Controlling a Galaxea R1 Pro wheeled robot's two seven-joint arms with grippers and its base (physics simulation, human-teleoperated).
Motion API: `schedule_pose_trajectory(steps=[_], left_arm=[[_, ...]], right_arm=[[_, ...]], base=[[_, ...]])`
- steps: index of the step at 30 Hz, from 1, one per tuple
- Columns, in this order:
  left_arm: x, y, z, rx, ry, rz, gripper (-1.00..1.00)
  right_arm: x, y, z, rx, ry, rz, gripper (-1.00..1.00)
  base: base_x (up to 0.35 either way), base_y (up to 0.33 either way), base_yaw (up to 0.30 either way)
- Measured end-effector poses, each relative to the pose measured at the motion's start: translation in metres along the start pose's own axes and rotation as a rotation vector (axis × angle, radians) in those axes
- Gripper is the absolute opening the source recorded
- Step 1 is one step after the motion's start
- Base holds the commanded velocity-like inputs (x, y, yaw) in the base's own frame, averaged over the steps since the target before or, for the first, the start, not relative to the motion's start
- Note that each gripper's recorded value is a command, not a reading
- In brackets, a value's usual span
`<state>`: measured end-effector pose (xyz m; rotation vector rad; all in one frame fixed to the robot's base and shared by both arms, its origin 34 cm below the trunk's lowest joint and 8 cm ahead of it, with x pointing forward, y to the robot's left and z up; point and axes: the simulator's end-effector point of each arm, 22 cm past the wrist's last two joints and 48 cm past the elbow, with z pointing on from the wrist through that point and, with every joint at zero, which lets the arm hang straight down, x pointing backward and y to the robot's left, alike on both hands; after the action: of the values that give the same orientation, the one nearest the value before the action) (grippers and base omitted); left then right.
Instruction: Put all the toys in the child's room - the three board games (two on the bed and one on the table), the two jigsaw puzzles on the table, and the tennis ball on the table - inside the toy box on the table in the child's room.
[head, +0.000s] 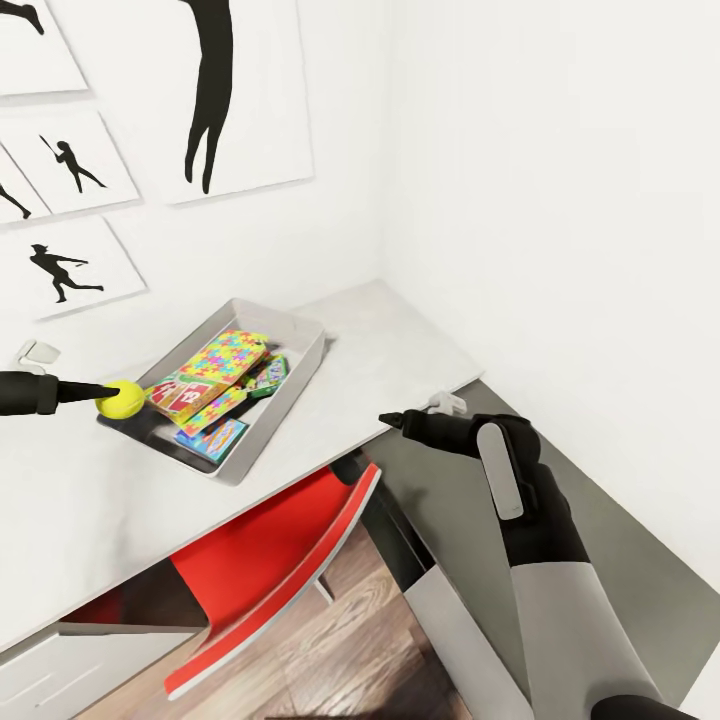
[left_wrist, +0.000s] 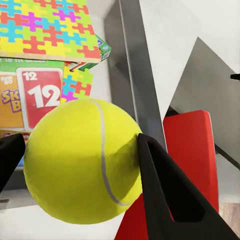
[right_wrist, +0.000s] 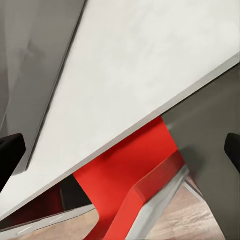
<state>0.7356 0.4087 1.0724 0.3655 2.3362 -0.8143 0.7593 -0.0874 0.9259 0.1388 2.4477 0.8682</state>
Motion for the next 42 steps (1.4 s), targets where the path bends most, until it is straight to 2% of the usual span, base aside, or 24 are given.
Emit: schedule_pose_trajectory(steps=[11, 25, 42], left_arm=[[-0.0002, 0.0001, -0.0006, 0.000, -0.001, 0.000, -1.00], [-0.0003, -0.0001, -0.0007, 0.001, -0.001, 0.000, -1.00], [-0.0002, 0.0000, -0.0007, 0.000, -0.001, 0.000, -1.00]], right_arm=[[-0.0003, 0.0002, -0.0002, 0.000, -0.001, -0.001, 1.00], [-0.0003, 0.0004, -0.0003, -0.001, -0.001, -0.001, 1.00], [-0.0003, 0.0004, -0.0002, -0.001, -0.001, -0.001, 1.00]], base=[[0.008, 0.006, 0.000], [0.114, 0.071, 0.000], [0.005, 0.036, 0.000]])
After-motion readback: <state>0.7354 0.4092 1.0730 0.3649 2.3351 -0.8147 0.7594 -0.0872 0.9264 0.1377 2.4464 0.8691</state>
